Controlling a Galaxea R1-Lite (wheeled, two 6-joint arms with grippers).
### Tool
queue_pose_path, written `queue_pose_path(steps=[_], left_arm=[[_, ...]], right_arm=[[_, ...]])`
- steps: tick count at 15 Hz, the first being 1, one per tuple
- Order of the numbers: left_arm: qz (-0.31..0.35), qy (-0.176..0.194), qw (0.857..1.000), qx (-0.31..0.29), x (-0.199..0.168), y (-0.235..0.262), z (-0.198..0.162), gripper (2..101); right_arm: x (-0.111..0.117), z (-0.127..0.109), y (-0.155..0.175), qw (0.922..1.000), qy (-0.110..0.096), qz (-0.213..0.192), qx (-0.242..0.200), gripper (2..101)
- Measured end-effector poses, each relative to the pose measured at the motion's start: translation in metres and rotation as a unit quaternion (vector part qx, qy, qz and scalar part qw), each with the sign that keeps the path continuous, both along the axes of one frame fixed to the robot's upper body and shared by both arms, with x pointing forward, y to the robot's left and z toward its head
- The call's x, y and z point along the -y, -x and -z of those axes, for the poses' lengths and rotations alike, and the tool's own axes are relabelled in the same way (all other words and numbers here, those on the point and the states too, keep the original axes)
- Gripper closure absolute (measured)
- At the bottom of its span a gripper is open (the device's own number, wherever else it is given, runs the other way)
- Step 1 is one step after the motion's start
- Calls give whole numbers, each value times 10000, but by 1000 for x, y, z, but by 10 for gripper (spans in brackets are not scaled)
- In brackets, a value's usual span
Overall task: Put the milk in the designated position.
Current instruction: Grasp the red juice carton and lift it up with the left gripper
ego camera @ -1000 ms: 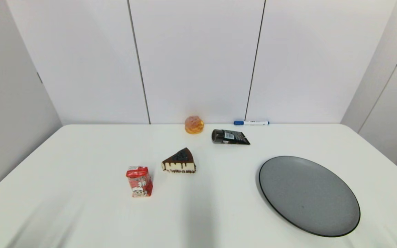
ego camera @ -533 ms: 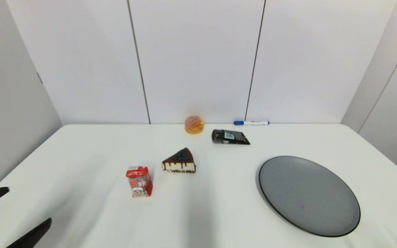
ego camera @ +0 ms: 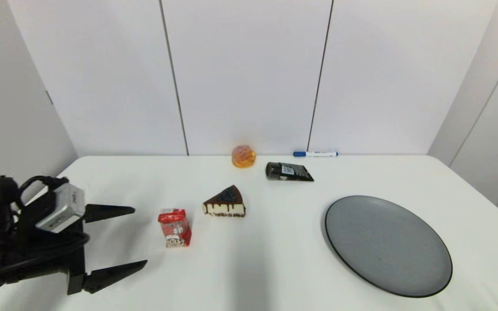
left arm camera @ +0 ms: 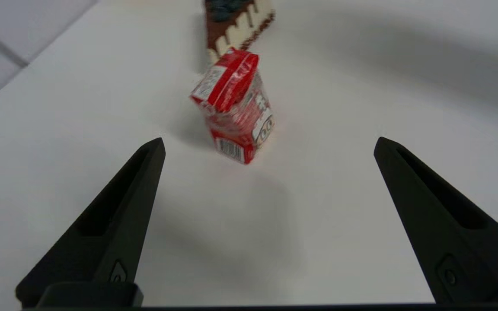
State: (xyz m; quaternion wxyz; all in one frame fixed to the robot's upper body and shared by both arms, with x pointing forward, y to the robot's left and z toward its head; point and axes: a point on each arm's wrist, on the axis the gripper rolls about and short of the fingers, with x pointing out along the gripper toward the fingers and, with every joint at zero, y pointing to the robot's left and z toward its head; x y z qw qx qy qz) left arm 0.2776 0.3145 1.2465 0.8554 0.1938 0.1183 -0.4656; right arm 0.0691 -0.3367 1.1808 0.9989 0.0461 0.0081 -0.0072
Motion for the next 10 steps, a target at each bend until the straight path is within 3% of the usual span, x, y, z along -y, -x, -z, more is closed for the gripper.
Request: queue_pose_path(steps=[4,10], left_arm=[[1019,-78,9947,99,2,-57,35,53],[1278,-157,9917,-66,4,-113,76,53]], right_arm=[[0,0,0,10000,3,0,0,44],[0,0,0,10000,0,0,0,43]])
